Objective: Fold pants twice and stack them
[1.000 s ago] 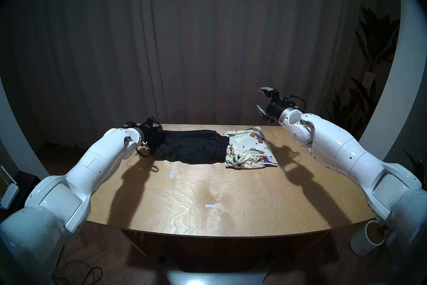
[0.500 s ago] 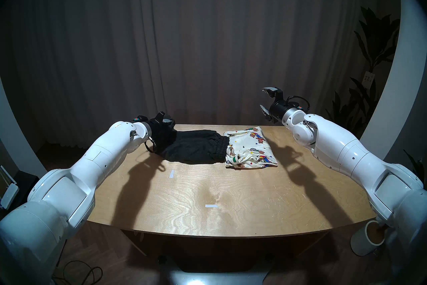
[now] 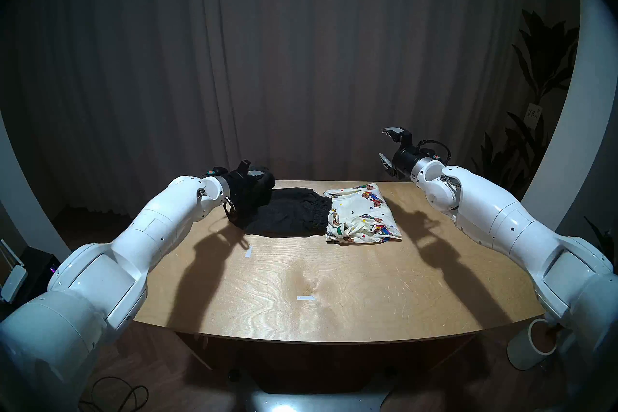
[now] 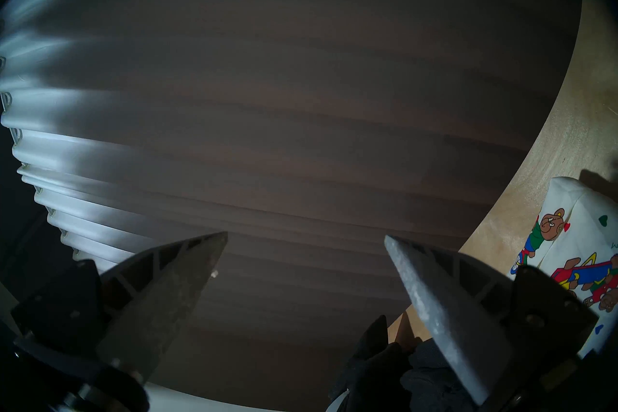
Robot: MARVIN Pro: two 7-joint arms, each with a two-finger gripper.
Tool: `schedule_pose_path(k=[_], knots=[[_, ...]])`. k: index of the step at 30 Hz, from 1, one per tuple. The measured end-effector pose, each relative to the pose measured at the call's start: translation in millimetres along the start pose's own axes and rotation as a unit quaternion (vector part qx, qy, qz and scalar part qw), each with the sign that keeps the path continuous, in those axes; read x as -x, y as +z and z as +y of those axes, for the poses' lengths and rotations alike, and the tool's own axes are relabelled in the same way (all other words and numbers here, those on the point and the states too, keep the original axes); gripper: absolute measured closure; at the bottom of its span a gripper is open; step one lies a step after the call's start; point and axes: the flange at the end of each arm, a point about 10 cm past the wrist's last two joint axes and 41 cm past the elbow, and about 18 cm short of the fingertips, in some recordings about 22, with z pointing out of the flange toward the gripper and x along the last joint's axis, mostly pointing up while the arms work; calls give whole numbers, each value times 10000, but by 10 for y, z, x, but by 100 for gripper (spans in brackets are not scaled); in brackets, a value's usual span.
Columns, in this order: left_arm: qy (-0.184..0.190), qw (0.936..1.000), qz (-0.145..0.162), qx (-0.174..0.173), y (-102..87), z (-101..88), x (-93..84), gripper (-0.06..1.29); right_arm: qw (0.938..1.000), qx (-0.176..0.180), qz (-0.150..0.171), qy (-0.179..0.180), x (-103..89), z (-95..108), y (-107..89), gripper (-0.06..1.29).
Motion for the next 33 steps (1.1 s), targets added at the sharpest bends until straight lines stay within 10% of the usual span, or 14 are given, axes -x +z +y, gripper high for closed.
schedule_pose_path(k=[33], knots=[[258, 9961, -596, 604, 270, 234, 653, 123, 10000, 20, -82, -49, -54, 87, 31, 0]])
